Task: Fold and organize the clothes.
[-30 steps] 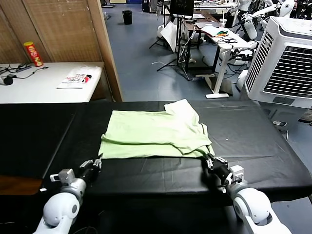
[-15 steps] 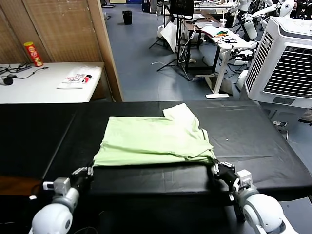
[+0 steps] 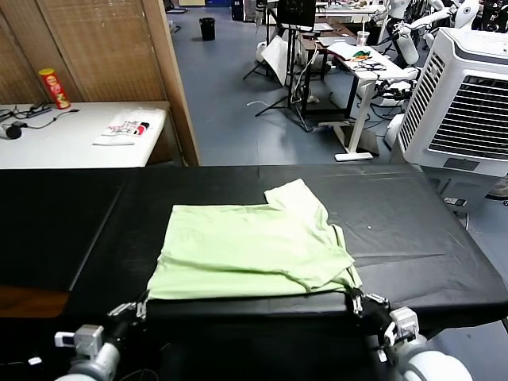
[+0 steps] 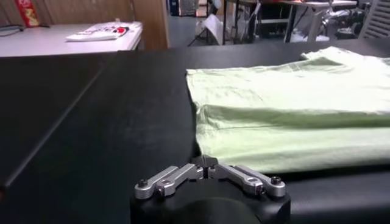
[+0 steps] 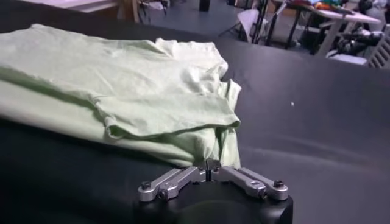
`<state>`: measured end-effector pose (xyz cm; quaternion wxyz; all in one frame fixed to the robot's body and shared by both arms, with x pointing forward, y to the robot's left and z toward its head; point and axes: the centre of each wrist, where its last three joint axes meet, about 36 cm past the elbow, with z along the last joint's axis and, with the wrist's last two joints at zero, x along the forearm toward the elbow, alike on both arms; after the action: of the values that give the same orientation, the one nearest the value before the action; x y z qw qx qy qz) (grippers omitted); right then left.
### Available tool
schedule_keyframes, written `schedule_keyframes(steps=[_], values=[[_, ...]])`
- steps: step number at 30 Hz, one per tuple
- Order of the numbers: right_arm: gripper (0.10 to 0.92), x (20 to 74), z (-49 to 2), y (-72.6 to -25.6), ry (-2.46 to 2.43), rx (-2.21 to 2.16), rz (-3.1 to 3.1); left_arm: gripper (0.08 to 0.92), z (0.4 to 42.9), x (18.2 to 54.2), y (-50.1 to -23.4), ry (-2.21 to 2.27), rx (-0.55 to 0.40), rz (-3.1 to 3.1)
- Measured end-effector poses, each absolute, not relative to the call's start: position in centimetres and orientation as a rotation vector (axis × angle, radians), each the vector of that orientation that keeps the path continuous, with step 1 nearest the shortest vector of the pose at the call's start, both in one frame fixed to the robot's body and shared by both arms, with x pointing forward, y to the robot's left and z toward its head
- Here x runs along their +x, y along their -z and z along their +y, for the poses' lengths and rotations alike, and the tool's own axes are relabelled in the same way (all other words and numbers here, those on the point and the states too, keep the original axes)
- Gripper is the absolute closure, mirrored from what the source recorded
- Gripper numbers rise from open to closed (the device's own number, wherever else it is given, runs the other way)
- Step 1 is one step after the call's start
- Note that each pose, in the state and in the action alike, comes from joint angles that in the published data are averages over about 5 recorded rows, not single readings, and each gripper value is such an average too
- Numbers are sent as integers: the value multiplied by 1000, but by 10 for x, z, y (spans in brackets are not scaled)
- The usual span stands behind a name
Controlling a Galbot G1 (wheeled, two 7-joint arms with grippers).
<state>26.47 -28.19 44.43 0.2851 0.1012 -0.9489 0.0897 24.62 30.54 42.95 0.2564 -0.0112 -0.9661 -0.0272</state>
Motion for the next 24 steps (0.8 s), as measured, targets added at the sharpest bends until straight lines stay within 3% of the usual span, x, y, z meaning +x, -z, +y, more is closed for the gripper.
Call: schedule_keyframes(steps=[6, 10, 16, 24], values=[[261, 256, -280, -475, -201, 291, -2592, 369, 303, 238, -445, 93, -23, -2600], [227, 272, -282, -488, -189, 298, -2671, 224, 298, 237, -461, 61, -58, -2614], [224, 348, -292, -488, -205, 269, -2796, 202, 298, 274, -481, -40, -76, -2678], [224, 474, -291, -472, -193, 205, -2821, 201, 324, 383, -481, -176, -48, -2732]])
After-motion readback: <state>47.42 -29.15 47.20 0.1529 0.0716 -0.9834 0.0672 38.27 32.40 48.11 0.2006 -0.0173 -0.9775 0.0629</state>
